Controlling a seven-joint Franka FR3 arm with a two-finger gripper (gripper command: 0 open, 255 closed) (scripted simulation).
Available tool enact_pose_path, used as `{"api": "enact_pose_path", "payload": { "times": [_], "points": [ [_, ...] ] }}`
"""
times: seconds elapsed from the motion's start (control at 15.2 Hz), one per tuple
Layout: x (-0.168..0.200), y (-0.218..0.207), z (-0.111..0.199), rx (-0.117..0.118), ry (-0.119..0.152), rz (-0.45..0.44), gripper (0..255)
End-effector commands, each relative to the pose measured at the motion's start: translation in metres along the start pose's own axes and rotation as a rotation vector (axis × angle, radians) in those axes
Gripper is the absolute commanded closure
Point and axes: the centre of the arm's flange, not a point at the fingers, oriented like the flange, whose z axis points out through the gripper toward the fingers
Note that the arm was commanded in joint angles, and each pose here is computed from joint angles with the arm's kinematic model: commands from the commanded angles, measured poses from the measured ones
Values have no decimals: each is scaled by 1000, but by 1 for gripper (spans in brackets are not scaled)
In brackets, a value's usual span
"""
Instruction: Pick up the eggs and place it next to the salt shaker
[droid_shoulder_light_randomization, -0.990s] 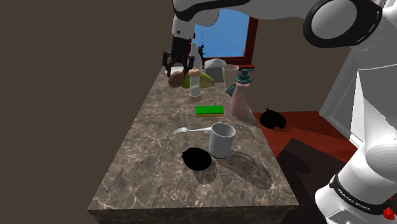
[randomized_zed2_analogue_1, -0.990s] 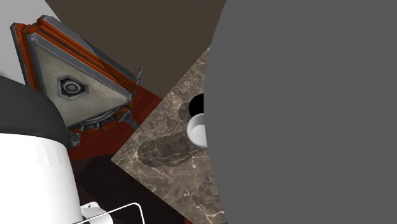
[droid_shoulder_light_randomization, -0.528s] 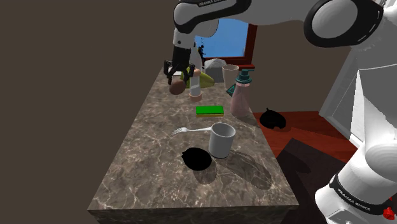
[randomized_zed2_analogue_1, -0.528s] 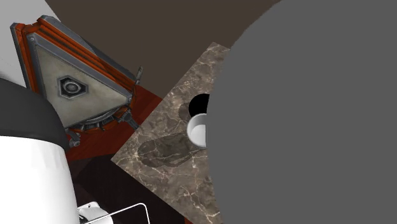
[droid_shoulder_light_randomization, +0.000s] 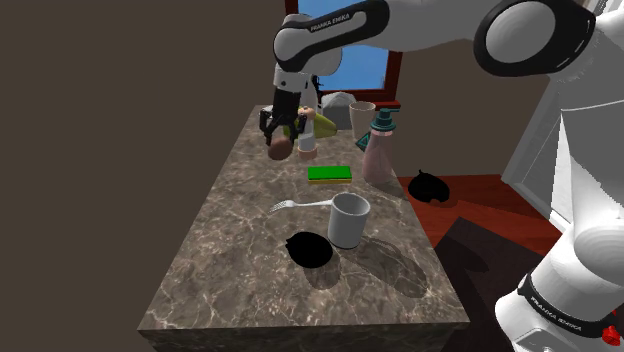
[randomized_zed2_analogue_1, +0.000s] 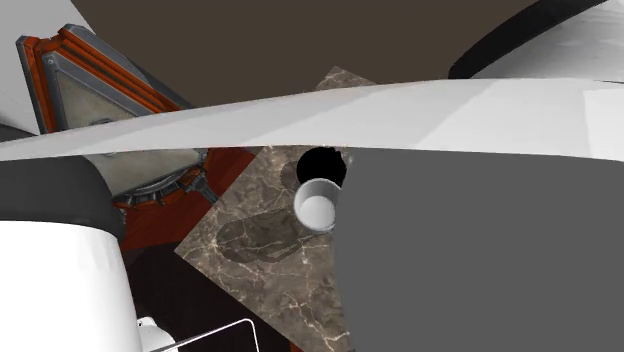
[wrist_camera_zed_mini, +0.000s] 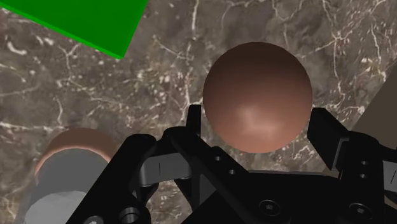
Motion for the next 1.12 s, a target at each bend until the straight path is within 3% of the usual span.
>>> {"api": "enact_pose_path", "payload": {
  "times": [0.0, 0.79, 1.06],
  "points": [
    [0, 3, 10, 0, 1, 0, 255],
    [3, 21, 73, 0, 1, 0, 255],
    [3, 21, 73, 0, 1, 0, 255]
  ]
}}
